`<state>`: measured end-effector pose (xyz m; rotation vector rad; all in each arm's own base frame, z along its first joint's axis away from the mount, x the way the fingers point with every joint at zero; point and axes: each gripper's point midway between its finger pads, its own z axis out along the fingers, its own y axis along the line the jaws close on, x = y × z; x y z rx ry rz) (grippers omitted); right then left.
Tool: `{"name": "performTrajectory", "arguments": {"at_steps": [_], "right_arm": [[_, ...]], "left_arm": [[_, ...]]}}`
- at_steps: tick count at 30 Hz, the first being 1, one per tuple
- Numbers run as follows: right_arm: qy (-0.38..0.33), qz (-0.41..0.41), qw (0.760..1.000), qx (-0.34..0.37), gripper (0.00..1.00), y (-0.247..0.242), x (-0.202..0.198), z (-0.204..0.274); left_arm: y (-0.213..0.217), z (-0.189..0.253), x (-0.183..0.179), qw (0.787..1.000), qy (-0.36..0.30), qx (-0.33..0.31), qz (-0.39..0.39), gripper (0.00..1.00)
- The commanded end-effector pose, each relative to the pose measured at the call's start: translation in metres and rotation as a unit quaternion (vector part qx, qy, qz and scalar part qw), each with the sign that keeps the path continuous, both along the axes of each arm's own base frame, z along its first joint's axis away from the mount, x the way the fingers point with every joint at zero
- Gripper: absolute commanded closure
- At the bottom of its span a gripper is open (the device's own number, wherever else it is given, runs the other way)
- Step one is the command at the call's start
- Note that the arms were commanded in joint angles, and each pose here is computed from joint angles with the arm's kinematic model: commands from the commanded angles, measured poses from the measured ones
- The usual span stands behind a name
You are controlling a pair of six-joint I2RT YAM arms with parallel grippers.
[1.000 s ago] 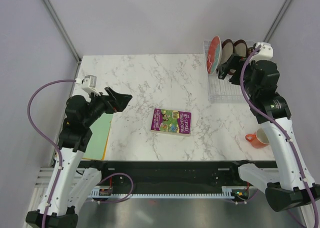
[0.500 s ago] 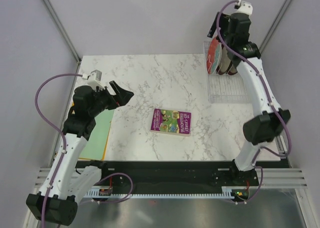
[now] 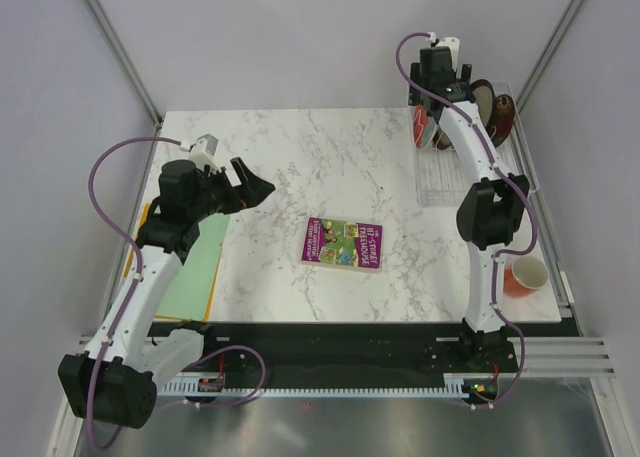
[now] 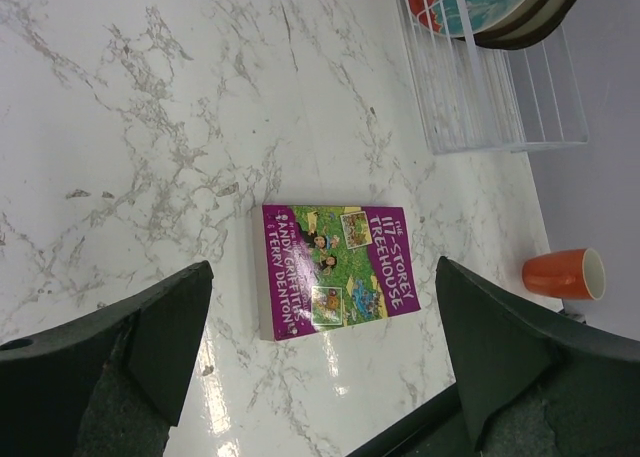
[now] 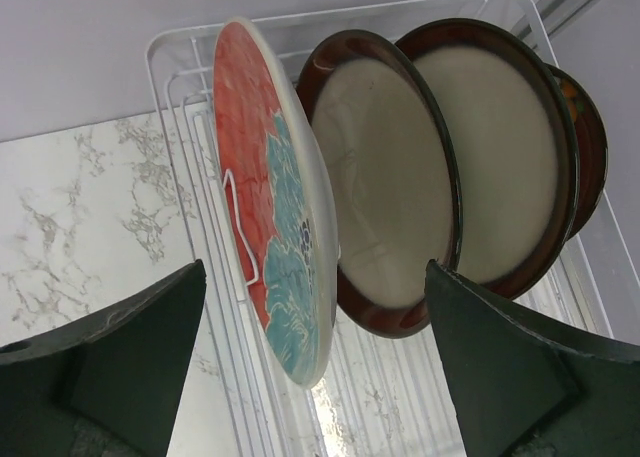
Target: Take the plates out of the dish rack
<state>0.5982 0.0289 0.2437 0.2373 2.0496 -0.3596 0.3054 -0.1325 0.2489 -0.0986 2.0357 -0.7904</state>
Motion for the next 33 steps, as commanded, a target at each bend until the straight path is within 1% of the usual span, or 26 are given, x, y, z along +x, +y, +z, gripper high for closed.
{"name": "performTrajectory", "arguments": {"at_steps": [1,5,9,11,12,14,15,17,18,20,21,22,23,26,27,30,31,33], "right_arm": [[-0.014,-0.021,0.999,-0.029,0.03,-0.012,0.002,0.013],[-0.002,-0.022,0.999,-0.036,0.05,-0.013,0.006,0.000],[0.006,-0.017,0.999,-0.036,0.15,-0.011,0.009,-0.012],[0.012,-0.015,0.999,-0.037,0.17,-0.011,0.012,-0.019],[0.014,-0.013,0.999,-0.036,0.22,-0.010,0.012,-0.021],[0.016,-0.012,0.999,-0.036,0.26,-0.010,0.014,-0.025],[0.017,-0.013,0.999,-0.036,0.33,-0.011,0.015,-0.027],[0.021,-0.010,0.999,-0.035,0.43,-0.012,0.017,-0.032],[0.023,-0.010,0.999,-0.036,0.56,-0.012,0.017,-0.033],[0.024,-0.009,0.999,-0.040,0.73,-0.012,0.017,-0.034],[0.021,-0.010,0.999,-0.040,0.88,-0.013,0.018,-0.033],[0.017,-0.012,0.999,-0.041,0.94,-0.013,0.017,-0.029],[0.016,-0.013,0.999,-0.042,0.97,-0.014,0.017,-0.027],[-0.001,-0.027,0.998,-0.063,1.00,-0.014,0.012,-0.009],[-0.008,-0.057,0.994,-0.093,1.00,-0.021,0.008,0.000],[-0.029,-0.077,0.985,-0.153,1.00,-0.015,-0.002,0.027],[-0.039,-0.102,0.979,-0.169,1.00,-0.019,-0.009,0.040],[-0.057,-0.117,0.974,-0.188,1.00,-0.010,-0.013,0.055]], "left_arm": [[-0.004,0.010,0.005,0.999,-0.033,0.005,-0.020,0.00],[-0.005,0.006,0.007,0.999,-0.029,-0.001,-0.020,0.03],[-0.009,0.002,0.004,0.999,-0.025,-0.006,-0.032,0.02],[-0.008,0.002,0.003,0.999,-0.027,-0.005,-0.030,0.02],[-0.008,-0.002,0.003,0.999,-0.023,-0.004,-0.028,0.02],[-0.007,-0.004,0.002,0.999,-0.020,-0.006,-0.025,0.03],[-0.007,-0.006,0.002,0.999,-0.018,-0.006,-0.026,0.03],[-0.007,-0.011,0.001,1.000,-0.013,-0.006,-0.026,0.04],[-0.007,-0.012,0.001,1.000,-0.011,-0.005,-0.025,0.04],[-0.007,-0.014,0.001,1.000,-0.009,-0.004,-0.026,0.04],[-0.007,-0.015,0.001,1.000,-0.009,-0.004,-0.025,0.04],[-0.007,-0.015,0.001,1.000,-0.009,-0.004,-0.025,0.04],[-0.007,-0.015,0.001,1.000,-0.008,-0.005,-0.024,0.04],[-0.007,-0.017,0.001,1.000,-0.005,-0.006,-0.023,0.05],[-0.007,-0.016,0.000,1.000,-0.006,-0.007,-0.023,0.07],[-0.008,-0.019,0.000,1.000,-0.002,-0.011,-0.023,0.10],[-0.008,-0.019,0.000,1.000,-0.002,-0.012,-0.024,0.10],[-0.008,-0.020,-0.001,1.000,0.001,-0.014,-0.022,0.11]]}}
